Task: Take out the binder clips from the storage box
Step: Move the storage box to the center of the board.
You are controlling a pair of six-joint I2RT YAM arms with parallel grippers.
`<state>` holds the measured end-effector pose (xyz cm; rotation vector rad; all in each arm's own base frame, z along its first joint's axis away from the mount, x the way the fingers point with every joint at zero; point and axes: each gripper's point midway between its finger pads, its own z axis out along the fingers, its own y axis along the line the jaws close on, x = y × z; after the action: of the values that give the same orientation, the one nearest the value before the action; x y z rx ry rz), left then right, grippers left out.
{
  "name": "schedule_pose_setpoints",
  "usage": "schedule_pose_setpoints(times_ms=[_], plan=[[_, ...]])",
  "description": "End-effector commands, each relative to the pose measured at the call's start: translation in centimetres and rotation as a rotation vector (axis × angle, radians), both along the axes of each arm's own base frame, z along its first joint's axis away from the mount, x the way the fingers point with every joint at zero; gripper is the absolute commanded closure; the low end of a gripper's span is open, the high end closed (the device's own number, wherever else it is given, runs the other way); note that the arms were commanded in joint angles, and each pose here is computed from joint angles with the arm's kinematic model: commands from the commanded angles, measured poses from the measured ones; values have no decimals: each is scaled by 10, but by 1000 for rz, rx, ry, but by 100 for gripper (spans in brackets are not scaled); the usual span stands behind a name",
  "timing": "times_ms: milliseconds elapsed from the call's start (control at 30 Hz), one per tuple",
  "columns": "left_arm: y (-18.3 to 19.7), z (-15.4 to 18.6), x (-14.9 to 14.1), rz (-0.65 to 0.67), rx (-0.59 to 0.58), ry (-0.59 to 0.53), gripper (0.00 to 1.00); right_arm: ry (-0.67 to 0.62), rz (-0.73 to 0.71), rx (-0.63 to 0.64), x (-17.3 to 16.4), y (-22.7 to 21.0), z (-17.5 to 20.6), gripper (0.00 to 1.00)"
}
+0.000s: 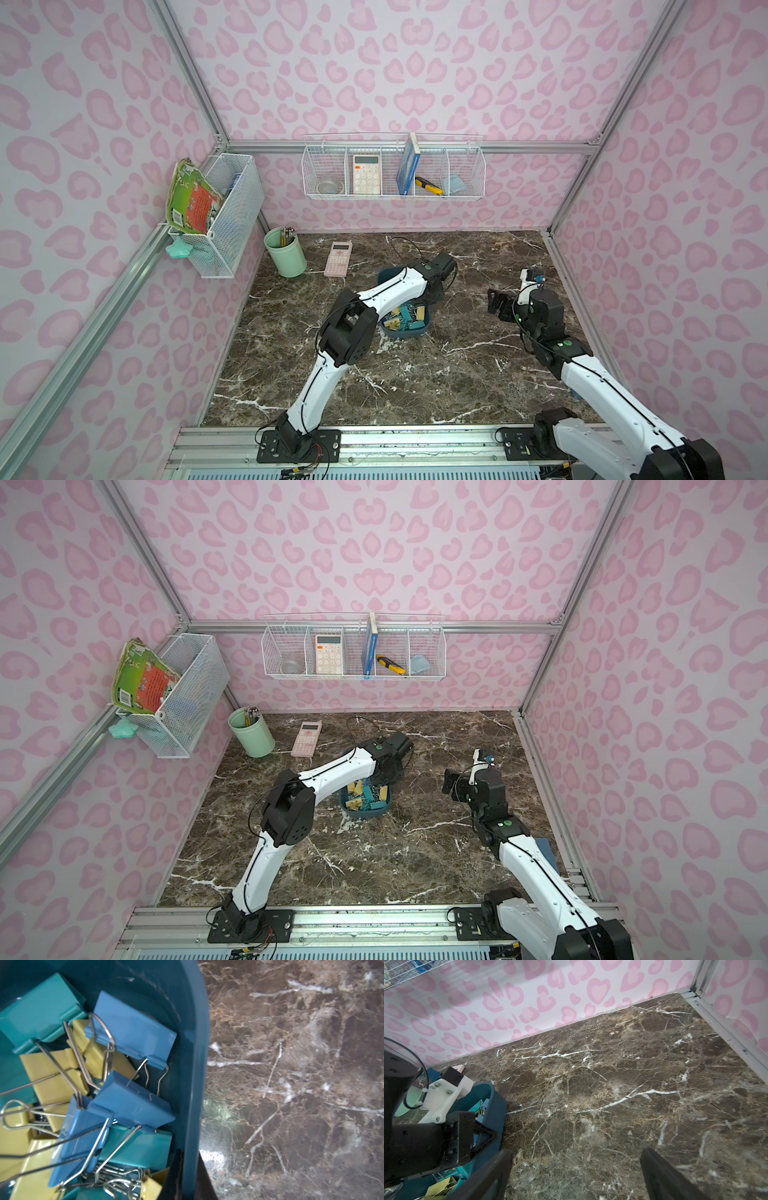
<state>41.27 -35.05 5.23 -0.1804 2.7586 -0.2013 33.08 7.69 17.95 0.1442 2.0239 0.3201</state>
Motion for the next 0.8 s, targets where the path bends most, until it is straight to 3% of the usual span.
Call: schedule_pose_setpoints(times_ms=[0,267,367,467,633,767], plan=[[-28,-7,-15,-34,-91,60,100,4,-11,0,-1,-2,0,0],[-38,-9,-24,-36,-102,73,99,21,15,12,0,4,-4,0],[-38,3,-22,-39,-111,53,70,24,45,21,1,10,-3,0],[-37,26,-18,-53,-122,4,51,31,73,20,1,18,-3,0],[-23,73,-14,-118,-131,-74,44,41,135,7,2,42,-1,0],[10,89,-17,-147,-156,-50,47,27,203,-4,2,67,6,0]])
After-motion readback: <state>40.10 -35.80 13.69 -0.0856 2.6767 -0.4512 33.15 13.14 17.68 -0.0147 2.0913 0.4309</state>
